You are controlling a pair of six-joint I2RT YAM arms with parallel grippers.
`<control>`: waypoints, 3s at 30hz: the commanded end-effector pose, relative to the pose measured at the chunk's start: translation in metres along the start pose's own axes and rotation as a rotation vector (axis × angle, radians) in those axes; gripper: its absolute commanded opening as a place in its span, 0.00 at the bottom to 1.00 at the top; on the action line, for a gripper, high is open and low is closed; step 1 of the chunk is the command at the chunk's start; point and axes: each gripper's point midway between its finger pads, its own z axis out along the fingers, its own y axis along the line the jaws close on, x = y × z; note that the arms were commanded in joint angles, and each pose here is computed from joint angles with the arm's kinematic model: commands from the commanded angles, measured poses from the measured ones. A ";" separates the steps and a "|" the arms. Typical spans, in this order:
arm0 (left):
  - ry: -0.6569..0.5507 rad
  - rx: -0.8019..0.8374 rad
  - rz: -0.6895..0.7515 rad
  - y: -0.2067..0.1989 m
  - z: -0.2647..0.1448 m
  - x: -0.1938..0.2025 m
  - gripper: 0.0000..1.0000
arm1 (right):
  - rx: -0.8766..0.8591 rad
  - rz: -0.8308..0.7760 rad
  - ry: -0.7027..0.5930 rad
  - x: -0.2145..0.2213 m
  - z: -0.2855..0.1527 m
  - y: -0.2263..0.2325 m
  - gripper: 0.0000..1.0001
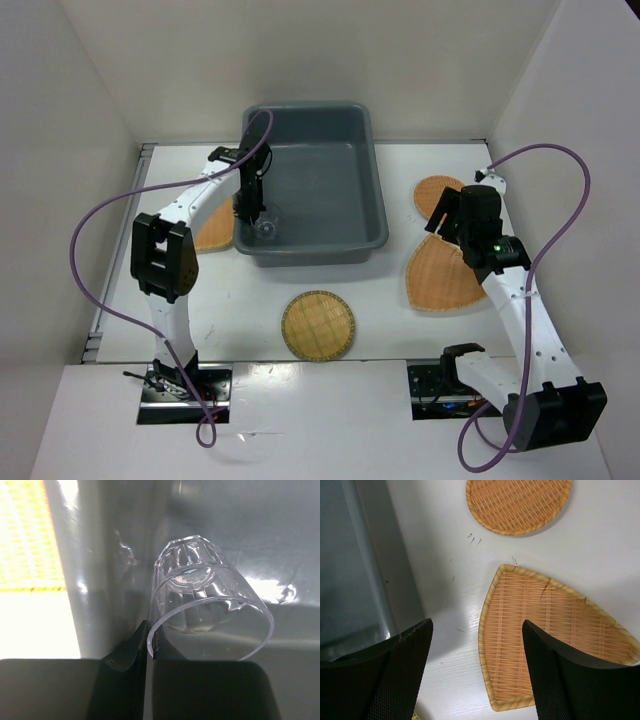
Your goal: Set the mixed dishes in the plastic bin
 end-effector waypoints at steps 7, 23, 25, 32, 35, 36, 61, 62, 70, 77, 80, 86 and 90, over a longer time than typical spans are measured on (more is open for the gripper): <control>-0.039 0.061 0.020 -0.010 -0.003 -0.007 0.07 | 0.000 -0.015 -0.009 0.000 0.006 0.002 0.77; -0.422 0.321 -0.076 -0.041 -0.135 -0.091 0.63 | -0.012 -0.013 -0.013 -0.002 0.006 0.005 0.77; -0.566 0.355 -0.136 -0.029 -0.183 -0.120 0.93 | -0.012 -0.013 -0.013 -0.002 0.006 0.005 0.77; -0.699 0.453 -0.537 0.103 -0.191 -0.148 1.00 | -0.025 -0.010 -0.019 -0.003 0.004 0.007 0.77; -0.708 0.294 -0.641 0.153 -0.162 -0.132 0.94 | -0.032 -0.015 -0.017 -0.002 0.003 0.009 0.77; -0.700 0.251 -0.677 0.172 -0.152 -0.128 0.91 | -0.039 -0.020 -0.015 -0.001 0.003 0.012 0.77; -0.391 0.122 -1.133 0.219 0.056 0.022 0.85 | -0.038 -0.047 0.008 0.009 0.007 0.017 0.77; -0.378 0.119 -1.144 0.218 0.062 0.027 0.85 | -0.038 -0.047 0.008 0.009 0.007 0.017 0.77; -0.396 0.180 -1.210 0.213 0.082 0.024 0.66 | -0.033 -0.060 0.019 0.008 0.011 0.019 0.77; -0.370 0.214 -1.252 0.206 0.099 0.030 0.49 | -0.024 -0.060 0.016 0.004 0.014 0.020 0.77; -0.382 0.197 -1.265 0.209 0.102 0.034 0.38 | -0.011 -0.063 0.020 0.005 0.016 0.018 0.77; -0.407 0.176 -1.292 0.213 0.101 0.039 0.11 | -0.007 -0.065 0.028 0.006 0.018 0.018 0.77; -0.470 0.102 -1.361 0.230 0.076 0.033 0.00 | -0.016 -0.065 0.032 0.007 0.018 0.019 0.77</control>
